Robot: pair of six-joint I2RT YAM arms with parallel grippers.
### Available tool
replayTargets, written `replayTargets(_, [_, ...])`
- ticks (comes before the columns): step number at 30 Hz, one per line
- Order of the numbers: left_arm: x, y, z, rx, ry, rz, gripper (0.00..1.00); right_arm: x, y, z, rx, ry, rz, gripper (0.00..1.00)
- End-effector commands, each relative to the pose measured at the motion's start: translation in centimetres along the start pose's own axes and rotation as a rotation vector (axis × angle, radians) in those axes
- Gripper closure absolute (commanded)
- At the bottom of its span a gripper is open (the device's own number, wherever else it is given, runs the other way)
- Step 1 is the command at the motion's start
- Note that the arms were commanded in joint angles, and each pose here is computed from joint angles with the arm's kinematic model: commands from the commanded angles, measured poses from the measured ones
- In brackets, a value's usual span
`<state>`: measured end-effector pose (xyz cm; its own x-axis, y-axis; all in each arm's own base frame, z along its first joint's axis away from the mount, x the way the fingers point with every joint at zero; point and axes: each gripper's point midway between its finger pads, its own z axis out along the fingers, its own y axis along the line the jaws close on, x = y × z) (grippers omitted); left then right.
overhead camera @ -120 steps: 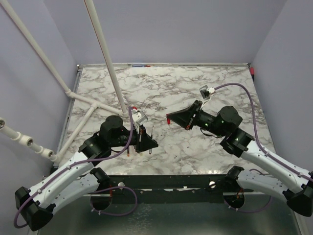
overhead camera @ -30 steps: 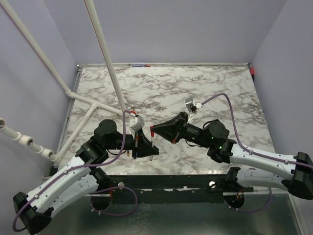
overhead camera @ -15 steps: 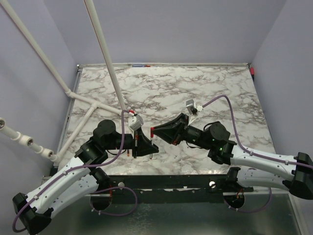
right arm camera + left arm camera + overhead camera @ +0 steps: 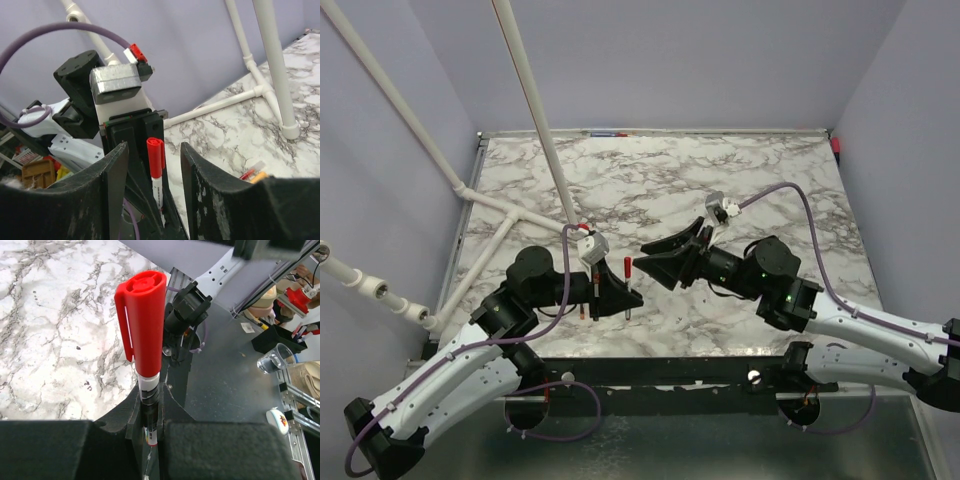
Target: Insert the pens into the pen caps
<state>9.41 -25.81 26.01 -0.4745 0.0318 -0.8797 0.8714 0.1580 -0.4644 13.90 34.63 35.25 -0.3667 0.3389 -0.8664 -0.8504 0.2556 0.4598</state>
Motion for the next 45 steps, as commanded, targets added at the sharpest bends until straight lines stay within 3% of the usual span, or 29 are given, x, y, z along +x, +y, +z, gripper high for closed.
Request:
replayTargets(1, [-0.5, 0.5, -0.4, -0.046, -0.026, 0.026, 1.00, -0.6, -0.6, 0.7, 0.081, 0.058, -0.043, 0.50])
replayTargets(16, [-0.4, 1.1, -0.4, -0.075, -0.020, 0.025, 1.00, 0.7, -0.6, 3.8, 0.092, 0.174, -0.020, 0.50])
replayTargets(25, [-0.2, 1.6, -0.3, -0.099, -0.012, 0.016, 1.00, 1.9, -0.5, 4.3, 0.075, 0.214, -0.013, 0.57])
replayTargets(34, [0.1, 2.7, -0.1, -0.147, 0.002, -0.004, 1.00, 2.7, -0.7, 4.2, 0.086, 0.238, -0.014, 0.74])
replayTargets(40, [-0.2, 2.8, -0.2, -0.162, -0.009, 0.000, 1.00, 4.3, -1.5, 3.9, 0.112, 0.273, -0.004, 0.98])
replayTargets(45, [-0.6, 2.6, -0.5, -0.162, -0.027, 0.015, 1.00, 5.5, -2.0, 3.3, 0.133, 0.300, 0.004, 0.99])
